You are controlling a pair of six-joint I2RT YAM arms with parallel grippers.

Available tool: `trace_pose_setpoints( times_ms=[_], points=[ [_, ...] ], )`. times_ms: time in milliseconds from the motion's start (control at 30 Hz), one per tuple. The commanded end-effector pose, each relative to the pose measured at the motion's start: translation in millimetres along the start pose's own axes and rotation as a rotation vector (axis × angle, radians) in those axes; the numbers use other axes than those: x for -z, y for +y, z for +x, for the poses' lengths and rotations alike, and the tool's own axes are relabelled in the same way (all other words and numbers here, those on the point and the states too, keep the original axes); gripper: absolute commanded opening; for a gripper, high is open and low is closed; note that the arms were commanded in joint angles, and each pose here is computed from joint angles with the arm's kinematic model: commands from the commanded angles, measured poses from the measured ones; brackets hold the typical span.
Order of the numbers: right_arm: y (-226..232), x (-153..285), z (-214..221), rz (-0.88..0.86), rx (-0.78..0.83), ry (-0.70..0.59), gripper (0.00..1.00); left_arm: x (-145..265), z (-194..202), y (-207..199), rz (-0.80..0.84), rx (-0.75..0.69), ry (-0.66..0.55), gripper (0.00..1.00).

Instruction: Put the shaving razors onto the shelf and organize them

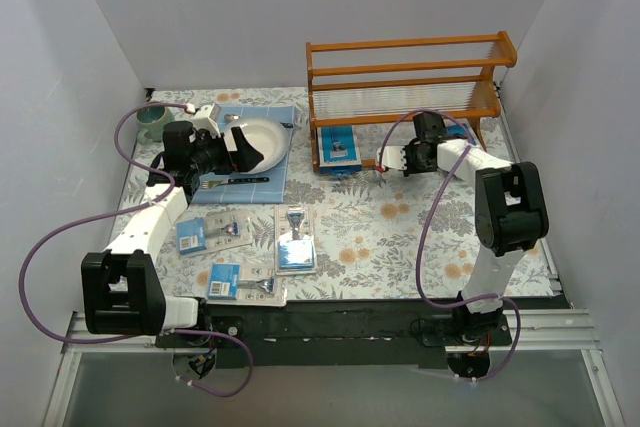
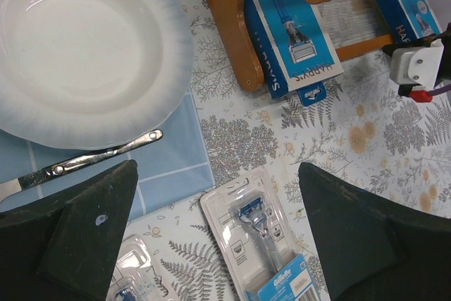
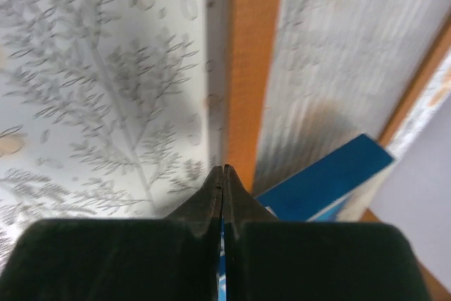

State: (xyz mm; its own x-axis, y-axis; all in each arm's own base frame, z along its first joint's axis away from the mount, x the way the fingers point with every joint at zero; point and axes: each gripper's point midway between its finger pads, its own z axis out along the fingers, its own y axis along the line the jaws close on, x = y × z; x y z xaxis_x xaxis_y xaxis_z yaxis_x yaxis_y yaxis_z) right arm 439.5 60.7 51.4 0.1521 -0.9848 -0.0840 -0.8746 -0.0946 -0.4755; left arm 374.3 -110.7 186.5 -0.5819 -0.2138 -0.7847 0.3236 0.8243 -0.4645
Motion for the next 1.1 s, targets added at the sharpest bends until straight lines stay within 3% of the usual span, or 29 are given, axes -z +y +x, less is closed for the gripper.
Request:
trace_pose_setpoints(
  times_ms=[0,500,1067],
  points=[
    [-54.5,5.6,6.2,0.184,0.064,0.101,0.01,2.7,-3.4,-2.5,0.014,-0.006,-0.016,0.98],
    [-75.6,-15.2,40.7,0.224,0.048,0.322,0.01,9.7,6.3,-0.4,0.012,0.021,-0.019,0.98],
    [-92.7,-7.7,46.3,0.311,0.006,0.361,0.01,12.2,9.9,-1.8,0.023,0.053,-0.021,0.98]
  ],
)
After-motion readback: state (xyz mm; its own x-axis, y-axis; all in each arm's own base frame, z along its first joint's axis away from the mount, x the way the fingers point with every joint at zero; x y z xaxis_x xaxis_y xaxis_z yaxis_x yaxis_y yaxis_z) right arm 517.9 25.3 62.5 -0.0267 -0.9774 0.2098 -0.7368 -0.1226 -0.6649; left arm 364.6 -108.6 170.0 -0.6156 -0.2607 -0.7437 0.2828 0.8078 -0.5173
